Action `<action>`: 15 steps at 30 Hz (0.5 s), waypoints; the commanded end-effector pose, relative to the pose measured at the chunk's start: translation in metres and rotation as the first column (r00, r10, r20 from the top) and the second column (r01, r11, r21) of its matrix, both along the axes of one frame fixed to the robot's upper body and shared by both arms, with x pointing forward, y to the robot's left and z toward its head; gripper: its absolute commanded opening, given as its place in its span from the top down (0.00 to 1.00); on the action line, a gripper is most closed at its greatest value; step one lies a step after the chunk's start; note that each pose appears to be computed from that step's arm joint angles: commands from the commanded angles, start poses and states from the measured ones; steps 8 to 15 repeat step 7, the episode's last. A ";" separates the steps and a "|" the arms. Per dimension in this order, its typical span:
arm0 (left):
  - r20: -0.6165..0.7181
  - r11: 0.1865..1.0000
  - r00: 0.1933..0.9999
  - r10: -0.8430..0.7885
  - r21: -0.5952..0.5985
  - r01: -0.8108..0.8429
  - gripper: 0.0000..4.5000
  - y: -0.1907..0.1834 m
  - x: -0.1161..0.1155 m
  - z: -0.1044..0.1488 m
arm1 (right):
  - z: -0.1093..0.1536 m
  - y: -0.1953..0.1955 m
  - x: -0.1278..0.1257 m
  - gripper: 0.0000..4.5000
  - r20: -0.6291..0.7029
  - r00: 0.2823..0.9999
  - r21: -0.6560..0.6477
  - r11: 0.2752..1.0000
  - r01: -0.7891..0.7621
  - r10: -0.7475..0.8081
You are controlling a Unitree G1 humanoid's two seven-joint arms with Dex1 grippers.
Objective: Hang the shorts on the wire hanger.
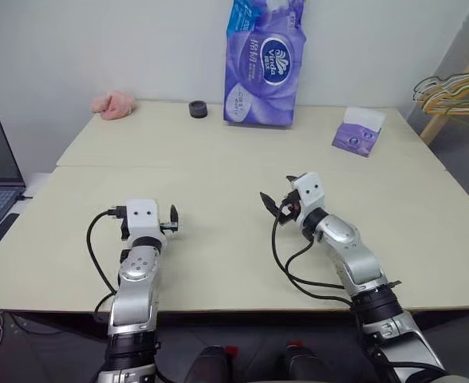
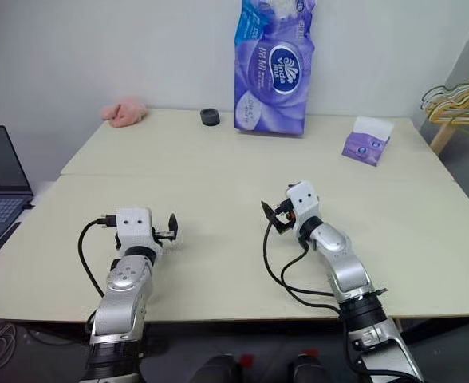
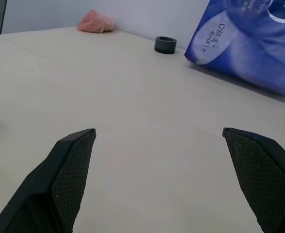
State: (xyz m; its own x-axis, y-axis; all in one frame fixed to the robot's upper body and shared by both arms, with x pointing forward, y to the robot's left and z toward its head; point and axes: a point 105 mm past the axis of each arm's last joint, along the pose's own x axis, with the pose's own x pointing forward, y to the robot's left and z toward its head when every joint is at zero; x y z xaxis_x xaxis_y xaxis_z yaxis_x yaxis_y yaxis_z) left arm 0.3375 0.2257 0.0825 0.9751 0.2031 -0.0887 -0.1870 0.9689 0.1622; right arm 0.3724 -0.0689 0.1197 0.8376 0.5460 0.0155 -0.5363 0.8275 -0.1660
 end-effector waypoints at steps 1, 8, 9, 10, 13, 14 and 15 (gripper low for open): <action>0.076 0.998 0.996 -0.054 -0.006 0.055 0.00 -0.010 0.004 0.019 | 0.011 -0.010 0.002 0.01 0.047 0.999 0.021 1.000 0.020 -0.021; 0.086 0.979 0.975 -0.203 0.003 0.203 0.00 -0.030 0.010 0.027 | 0.010 -0.014 0.002 0.01 0.049 0.998 0.022 0.999 0.034 -0.035; 0.086 0.979 0.975 -0.203 0.003 0.203 0.00 -0.030 0.010 0.027 | 0.010 -0.014 0.002 0.01 0.049 0.998 0.022 0.999 0.034 -0.035; 0.086 0.979 0.975 -0.203 0.003 0.203 0.00 -0.030 0.010 0.027 | 0.010 -0.014 0.002 0.01 0.049 0.998 0.022 0.999 0.034 -0.035; 0.086 0.979 0.975 -0.203 0.003 0.203 0.00 -0.030 0.010 0.027 | 0.010 -0.014 0.002 0.01 0.049 0.998 0.022 0.999 0.034 -0.035; 0.086 0.979 0.975 -0.203 0.003 0.203 0.00 -0.030 0.010 0.027 | 0.010 -0.014 0.002 0.01 0.049 0.998 0.022 0.999 0.034 -0.035; 0.086 0.979 0.975 -0.203 0.003 0.203 0.00 -0.030 0.010 0.027 | 0.010 -0.014 0.002 0.01 0.049 0.998 0.022 0.999 0.034 -0.035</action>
